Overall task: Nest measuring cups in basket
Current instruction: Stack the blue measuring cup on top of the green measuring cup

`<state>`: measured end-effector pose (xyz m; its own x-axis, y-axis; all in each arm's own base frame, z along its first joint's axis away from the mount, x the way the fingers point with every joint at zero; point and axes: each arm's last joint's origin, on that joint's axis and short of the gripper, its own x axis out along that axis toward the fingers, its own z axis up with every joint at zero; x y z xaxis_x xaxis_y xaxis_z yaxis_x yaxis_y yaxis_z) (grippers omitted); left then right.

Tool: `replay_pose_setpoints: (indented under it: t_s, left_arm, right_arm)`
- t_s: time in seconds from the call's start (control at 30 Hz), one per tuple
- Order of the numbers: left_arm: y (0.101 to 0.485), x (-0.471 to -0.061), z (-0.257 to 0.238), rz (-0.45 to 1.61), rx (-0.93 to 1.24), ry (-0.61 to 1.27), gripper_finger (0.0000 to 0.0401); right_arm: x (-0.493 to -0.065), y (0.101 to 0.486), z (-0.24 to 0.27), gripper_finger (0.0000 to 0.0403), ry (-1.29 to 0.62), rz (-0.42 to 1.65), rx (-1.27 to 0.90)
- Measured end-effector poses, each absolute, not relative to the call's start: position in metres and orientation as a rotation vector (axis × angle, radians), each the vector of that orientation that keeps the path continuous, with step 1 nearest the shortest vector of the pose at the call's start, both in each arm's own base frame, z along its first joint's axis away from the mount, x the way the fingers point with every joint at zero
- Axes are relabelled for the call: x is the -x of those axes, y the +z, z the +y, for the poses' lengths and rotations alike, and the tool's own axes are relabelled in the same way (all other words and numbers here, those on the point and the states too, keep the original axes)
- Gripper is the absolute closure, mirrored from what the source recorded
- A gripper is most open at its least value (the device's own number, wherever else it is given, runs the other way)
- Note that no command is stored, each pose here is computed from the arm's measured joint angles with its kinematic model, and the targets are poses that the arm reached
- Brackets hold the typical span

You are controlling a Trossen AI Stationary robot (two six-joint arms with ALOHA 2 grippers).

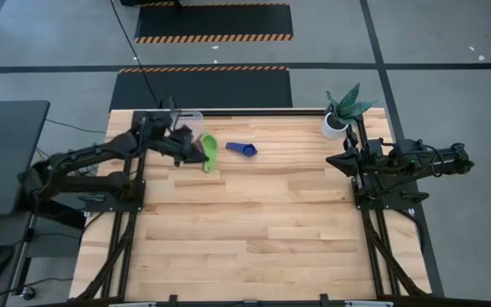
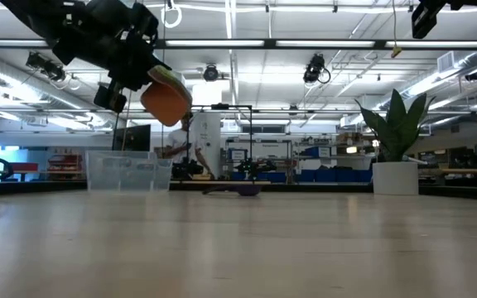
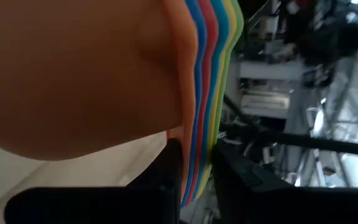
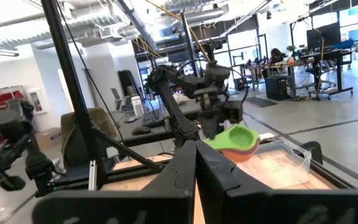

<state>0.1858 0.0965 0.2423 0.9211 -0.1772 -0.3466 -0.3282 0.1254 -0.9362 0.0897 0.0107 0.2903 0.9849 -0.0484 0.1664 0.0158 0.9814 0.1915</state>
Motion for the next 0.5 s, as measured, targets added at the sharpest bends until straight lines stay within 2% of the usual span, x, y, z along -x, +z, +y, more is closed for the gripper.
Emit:
replay_pose_setpoints:
  t_s: [0.5]
  left_arm:
    - [0.212,-0.228,0.048,0.634,1.428,0.152,0.0339]
  right_arm:
    - [-0.09,0.291,0.012,0.0387,-0.003,-0.172,-0.19]
